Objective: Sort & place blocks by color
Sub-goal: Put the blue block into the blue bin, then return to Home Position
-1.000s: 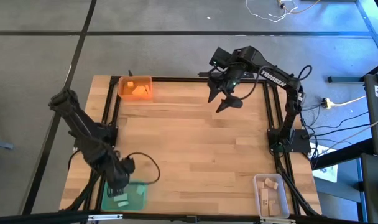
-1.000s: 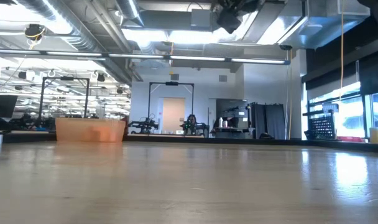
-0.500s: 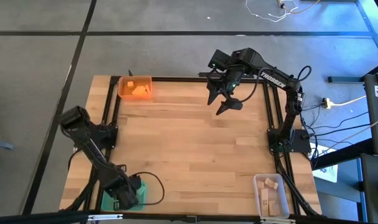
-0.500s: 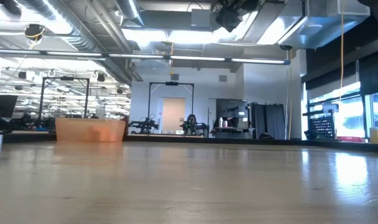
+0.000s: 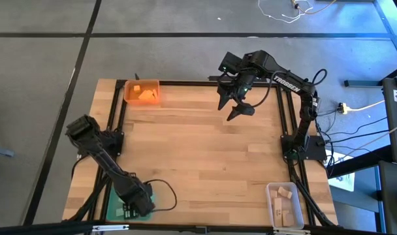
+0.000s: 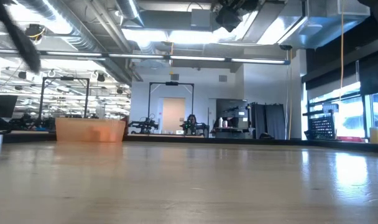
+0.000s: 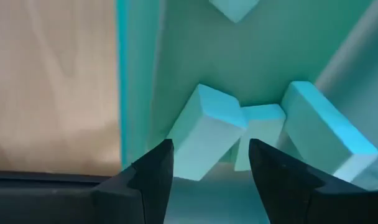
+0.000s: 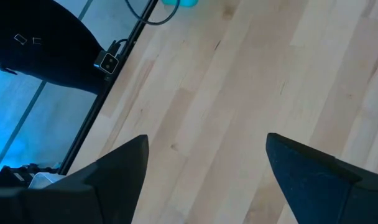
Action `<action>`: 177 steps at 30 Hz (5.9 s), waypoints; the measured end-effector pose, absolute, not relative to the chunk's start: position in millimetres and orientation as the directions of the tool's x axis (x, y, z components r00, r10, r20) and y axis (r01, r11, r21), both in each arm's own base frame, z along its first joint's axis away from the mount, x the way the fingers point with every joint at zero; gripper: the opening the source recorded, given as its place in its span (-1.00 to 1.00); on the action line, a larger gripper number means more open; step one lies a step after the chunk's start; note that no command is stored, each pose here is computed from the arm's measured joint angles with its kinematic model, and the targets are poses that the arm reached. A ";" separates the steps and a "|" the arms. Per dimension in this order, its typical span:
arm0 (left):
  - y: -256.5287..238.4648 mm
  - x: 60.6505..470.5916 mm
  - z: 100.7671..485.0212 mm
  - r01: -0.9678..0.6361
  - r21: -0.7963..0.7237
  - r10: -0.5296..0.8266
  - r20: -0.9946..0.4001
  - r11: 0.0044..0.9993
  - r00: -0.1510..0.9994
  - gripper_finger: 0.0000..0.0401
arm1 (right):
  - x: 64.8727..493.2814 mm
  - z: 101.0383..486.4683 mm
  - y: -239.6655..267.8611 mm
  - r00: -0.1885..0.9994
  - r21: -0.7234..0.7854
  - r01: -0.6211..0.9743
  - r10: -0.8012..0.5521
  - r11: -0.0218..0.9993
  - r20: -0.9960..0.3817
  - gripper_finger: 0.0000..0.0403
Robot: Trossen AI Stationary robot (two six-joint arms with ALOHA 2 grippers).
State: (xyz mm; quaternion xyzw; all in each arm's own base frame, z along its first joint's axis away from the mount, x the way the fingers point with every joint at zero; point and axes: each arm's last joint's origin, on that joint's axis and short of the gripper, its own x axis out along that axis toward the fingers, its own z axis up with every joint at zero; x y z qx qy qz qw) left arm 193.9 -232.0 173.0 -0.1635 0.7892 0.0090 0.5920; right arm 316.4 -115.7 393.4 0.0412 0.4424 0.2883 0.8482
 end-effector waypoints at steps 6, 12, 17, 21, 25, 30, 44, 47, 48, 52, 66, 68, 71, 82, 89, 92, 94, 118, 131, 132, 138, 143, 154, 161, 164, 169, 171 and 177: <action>-223.9 192.9 195.9 -0.276 -0.198 -0.249 -0.955 0.941 -0.163 0.00 | 316.6 393.1 -115.8 0.442 0.325 -0.452 0.526 0.830 -0.727 0.61; -198.5 176.6 247.4 -0.331 -0.183 -0.188 -0.982 0.926 0.015 0.00 | 315.2 394.6 -115.8 0.446 0.322 -0.453 0.524 0.832 -0.726 0.61; -166.8 157.7 293.0 -0.308 -0.237 -0.137 -0.940 0.922 0.314 0.00 | 302.4 408.8 -111.9 0.481 0.283 -0.462 0.505 0.841 -0.717 0.61; -136.1 140.3 326.3 -0.250 -0.224 -0.036 -0.807 0.942 0.589 0.00 | 284.9 428.6 -103.3 0.530 0.286 -0.517 0.564 0.807 -0.634 0.61; -105.2 120.3 353.5 -0.235 -0.185 0.069 -0.628 0.954 0.775 0.00 | 265.9 447.0 -93.1 0.563 0.247 -0.576 0.597 0.780 -0.571 0.61; -71.1 92.7 374.3 -0.184 -0.124 0.101 -0.488 0.975 0.867 0.01 | 240.0 464.9 -85.8 0.608 0.197 -0.572 0.573 0.796 -0.550 0.61; -14.7 43.2 398.3 -0.080 -0.040 0.068 -0.249 0.996 0.966 0.01 | 163.4 444.0 -67.1 0.878 0.081 -0.189 0.205 0.979 -0.433 0.61; -9.4 39.2 398.8 -0.098 0.012 0.098 -0.228 0.995 0.969 0.01 | 147.2 433.7 -57.4 0.925 0.053 -0.123 0.133 0.991 -0.355 0.61; -7.3 37.4 398.8 -0.097 0.023 0.100 -0.222 0.995 0.970 0.01 | 141.7 429.8 -54.2 0.937 0.045 -0.100 0.110 0.994 -0.331 0.61; 1.0 30.0 392.7 -0.093 0.051 0.102 -0.207 0.994 0.973 0.01 | 120.1 411.3 -42.5 0.964 0.054 -0.012 0.026 0.998 -0.264 0.61; 41.2 -7.0 363.3 -0.076 -0.041 0.072 -0.110 0.996 0.991 0.01 | 70.4 356.1 -20.4 0.989 0.124 0.081 -0.064 0.989 -0.136 0.61; 45.7 -11.6 354.9 -0.057 -0.071 0.050 -0.096 0.996 0.994 0.01 | 66.0 350.1 -18.7 0.992 0.115 0.087 -0.075 0.990 -0.106 0.61; 50.7 -16.4 342.1 -0.040 -0.129 0.034 -0.051 0.991 0.998 0.01 | 62.5 341.8 -17.4 0.995 0.099 0.089 -0.083 0.991 -0.061 0.61; 39.1 -11.8 333.4 0.181 -0.111 -0.177 0.040 0.977 0.983 0.01 | 82.0 308.1 -26.1 0.996 0.056 0.082 -0.084 0.995 0.043 0.61; 21.7 -1.3 333.0 0.334 -0.032 -0.326 0.143 0.942 0.934 0.01 | 100.6 276.6 -31.6 0.991 0.041 -0.017 0.011 0.999 0.135 0.61; 12.0 7.3 321.4 0.339 -0.019 -0.335 0.108 0.941 0.936 0.01 | 106.9 260.5 -34.1 0.990 0.045 -0.029 0.022 0.999 0.139 0.61; 7.5 11.2 317.3 0.345 -0.023 -0.340 0.114 0.938 0.933 0.01 | 108.9 252.1 -35.0 0.990 0.046 -0.030 0.023 0.999 0.139 0.61; -25.9 39.1 277.9 0.401 0.052 -0.404 0.140 0.915 0.904 0.01 | 101.6 188.4 -31.6 0.980 0.056 -0.045 0.033 0.997 0.196 0.61; -43.9 55.1 242.9 0.409 0.057 -0.413 0.148 0.911 0.899 0.01 | 101.5 187.9 -28.5 0.973 0.008 -0.146 0.142 0.989 0.183 0.61; -45.3 56.4 239.8 0.408 0.055 -0.412 0.152 0.911 0.898 0.01 | 101.5 187.8 -28.4 0.973 0.006 -0.147 0.144 0.989 0.182 0.61; -54.6 64.8 214.3 0.409 0.040 -0.409 0.182 0.912 0.894 0.01 | 101.7 187.0 -28.5 0.974 0.012 -0.147 0.143 0.989 0.175 0.61; -60.2 69.4 193.7 0.421 0.026 -0.416 0.221 0.907 0.882 0.01 | 102.5 182.2 -28.9 0.982 0.042 -0.146 0.140 0.988 0.130 0.61; -53.4 74.1 181.2 0.105 0.109 -0.119 0.134 0.988 0.984 0.01 | 102.7 180.8 -29.0 0.984 0.011 -0.140 0.137 0.990 0.118 0.61; -46.9 74.5 176.7 -0.124 0.094 0.117 0.078 0.988 0.990 0.01 | 102.7 180.6 -29.0 0.984 -0.054 -0.130 0.136 0.990 0.115 0.61; -46.9 74.6 176.4 -0.126 0.079 0.120 0.076 0.989 0.990 0.01 | 102.8 180.1 -29.1 0.985 -0.047 -0.131 0.136 0.990 0.111 0.61; -47.0 74.6 176.4 -0.118 0.036 0.115 0.076 0.992 0.991 0.01 | 102.8 180.0 -29.1 0.985 -0.049 -0.131 0.136 0.990 0.110 0.61; -47.0 74.6 176.1 -0.117 0.039 0.114 0.074 0.992 0.991 0.01 | 102.8 180.0 -29.1 0.985 -0.048 -0.131 0.136 0.990 0.110 0.61; -47.1 74.6 175.6 -0.116 0.044 0.113 0.071 0.992 0.991 0.01 | 102.8 180.0 -29.1 0.985 -0.049 -0.131 0.136 0.990 0.110 0.61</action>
